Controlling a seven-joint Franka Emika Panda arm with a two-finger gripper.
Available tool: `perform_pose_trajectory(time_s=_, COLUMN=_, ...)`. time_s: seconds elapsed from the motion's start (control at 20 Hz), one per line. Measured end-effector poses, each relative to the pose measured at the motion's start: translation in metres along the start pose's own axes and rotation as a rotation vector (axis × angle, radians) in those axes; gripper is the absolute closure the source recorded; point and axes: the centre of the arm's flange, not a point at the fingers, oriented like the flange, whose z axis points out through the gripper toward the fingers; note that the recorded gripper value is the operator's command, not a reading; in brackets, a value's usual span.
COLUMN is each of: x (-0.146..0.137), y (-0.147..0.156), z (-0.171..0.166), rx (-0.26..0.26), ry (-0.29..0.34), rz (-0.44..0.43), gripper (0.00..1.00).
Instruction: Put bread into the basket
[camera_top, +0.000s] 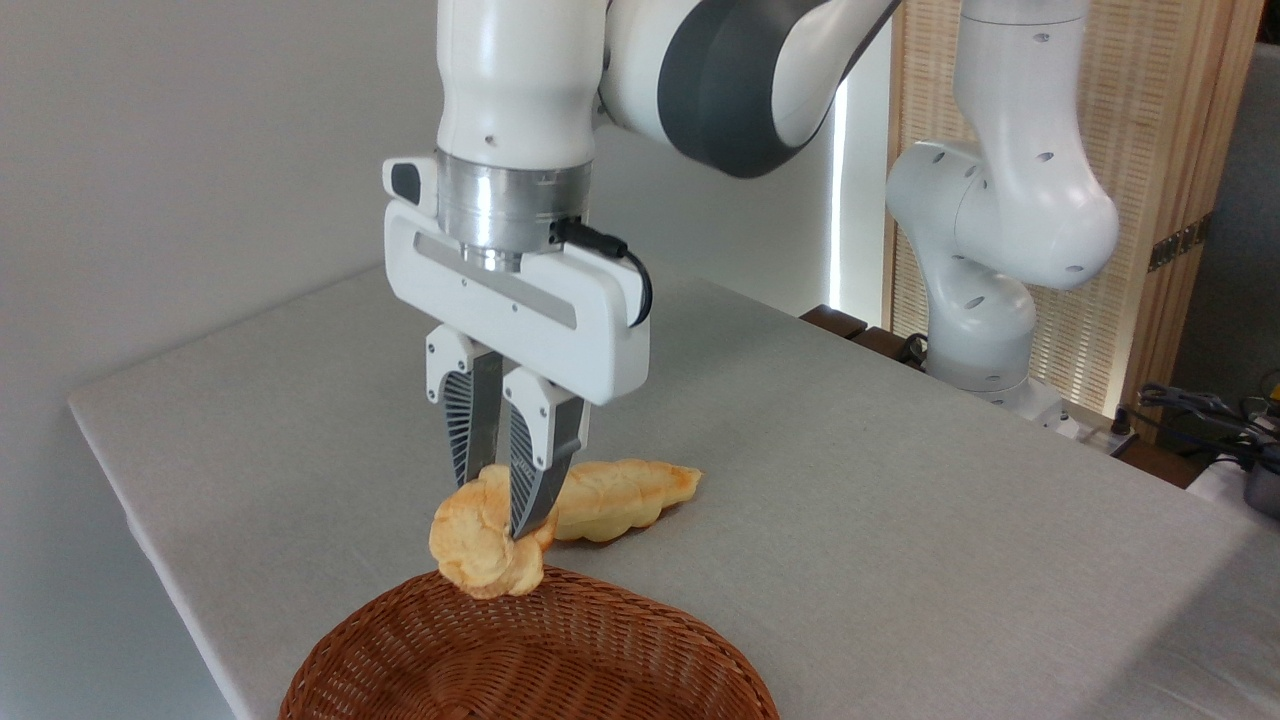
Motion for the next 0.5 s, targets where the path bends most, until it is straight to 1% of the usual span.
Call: perform_pose_trajectory(time_s=0.5, x=0.0032, y=-0.0006, z=-0.0029, rx=0.010, ry=0.012, rz=0.003, gripper=0.00)
